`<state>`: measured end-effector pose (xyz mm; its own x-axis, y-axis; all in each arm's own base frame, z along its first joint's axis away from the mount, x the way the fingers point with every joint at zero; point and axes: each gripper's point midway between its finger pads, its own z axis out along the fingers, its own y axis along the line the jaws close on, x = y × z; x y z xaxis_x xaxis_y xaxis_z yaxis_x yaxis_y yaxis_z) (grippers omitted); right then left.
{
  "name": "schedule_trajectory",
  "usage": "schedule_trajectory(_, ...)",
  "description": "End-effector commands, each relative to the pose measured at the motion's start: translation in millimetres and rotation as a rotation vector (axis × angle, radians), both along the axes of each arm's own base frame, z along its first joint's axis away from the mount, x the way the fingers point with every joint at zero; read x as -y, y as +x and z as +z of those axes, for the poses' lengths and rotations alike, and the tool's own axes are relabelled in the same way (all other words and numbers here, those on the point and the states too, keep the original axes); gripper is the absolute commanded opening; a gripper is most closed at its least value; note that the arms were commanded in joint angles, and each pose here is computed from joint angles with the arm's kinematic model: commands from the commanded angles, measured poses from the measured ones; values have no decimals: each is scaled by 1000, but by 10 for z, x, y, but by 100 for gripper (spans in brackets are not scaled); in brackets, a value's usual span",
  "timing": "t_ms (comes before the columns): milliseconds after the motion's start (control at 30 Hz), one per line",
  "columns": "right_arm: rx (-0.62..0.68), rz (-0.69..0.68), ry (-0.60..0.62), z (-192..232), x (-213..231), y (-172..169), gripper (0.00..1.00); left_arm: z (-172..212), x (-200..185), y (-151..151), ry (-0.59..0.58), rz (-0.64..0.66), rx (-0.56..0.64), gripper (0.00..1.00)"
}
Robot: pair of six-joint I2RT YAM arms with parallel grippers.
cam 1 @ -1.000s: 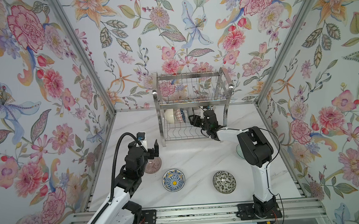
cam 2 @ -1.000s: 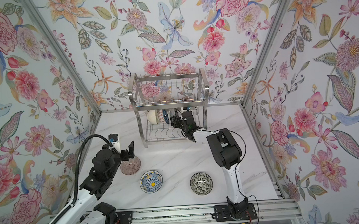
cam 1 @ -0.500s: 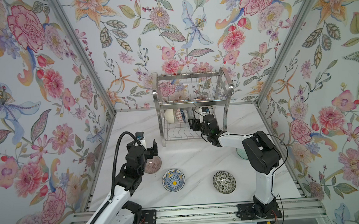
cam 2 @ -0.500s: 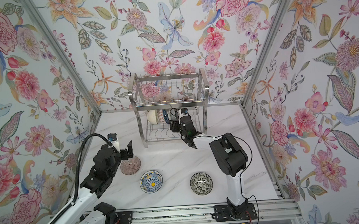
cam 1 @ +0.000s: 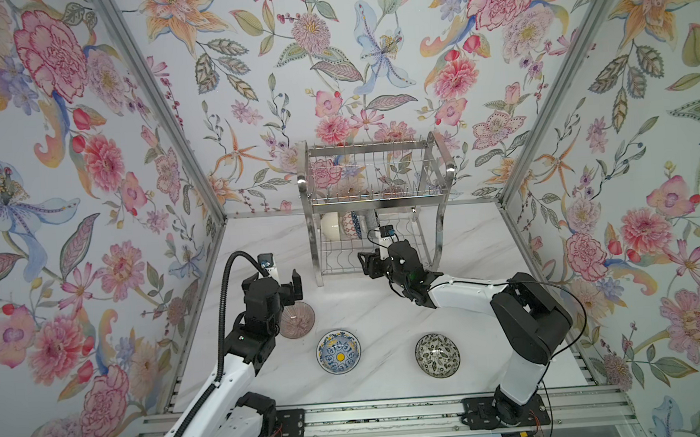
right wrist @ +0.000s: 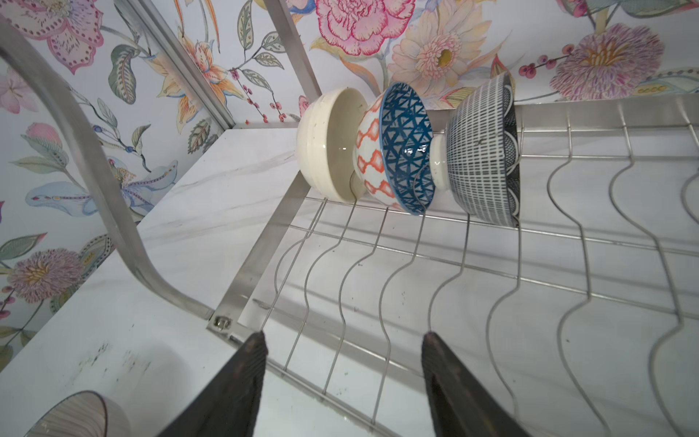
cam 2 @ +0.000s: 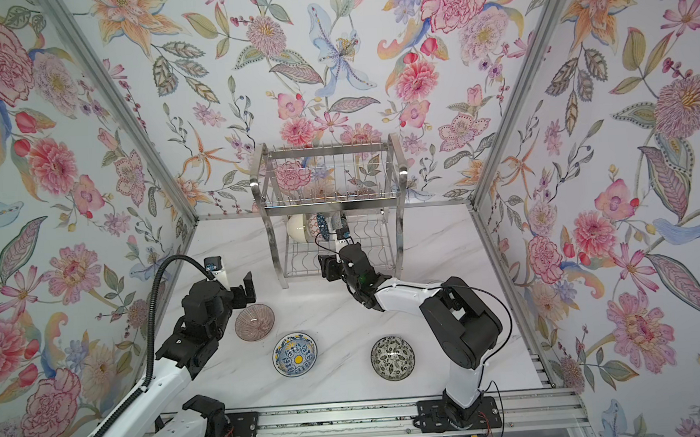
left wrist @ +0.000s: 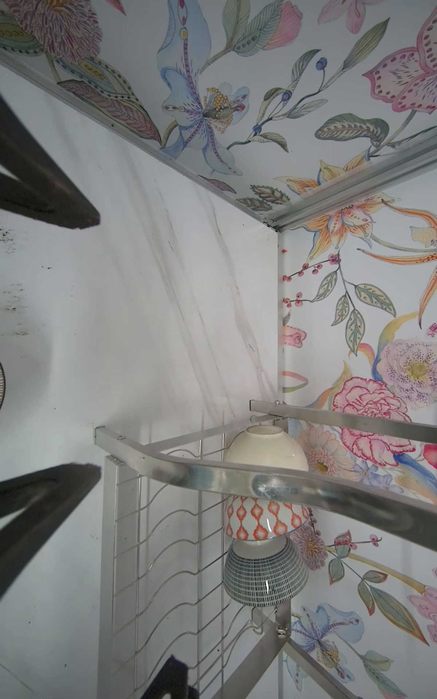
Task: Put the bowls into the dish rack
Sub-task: 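Open the right gripper and draw it back out of the rack, then move the right gripper over the blue-and-yellow patterned bowl on the table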
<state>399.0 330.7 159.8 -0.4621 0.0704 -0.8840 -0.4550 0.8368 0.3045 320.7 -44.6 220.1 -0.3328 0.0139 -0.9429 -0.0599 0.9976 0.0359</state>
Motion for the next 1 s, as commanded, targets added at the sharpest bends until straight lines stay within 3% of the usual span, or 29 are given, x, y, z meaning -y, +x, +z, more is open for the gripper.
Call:
schedule_trajectory(0, 9, 39, -69, 2, 14, -187, 66, 76, -41, 30, -36, 19, -2, 99)
schedule_trajectory(500, -185, 515, -373, -444, -467, -1345, 65, 19, -70, 87, -73, 8, -35, 99)
schedule_trajectory(967, -320, 711, -535, -805, -653, -1909, 63, -38, -7, 106, -81, -23, -55, 99)
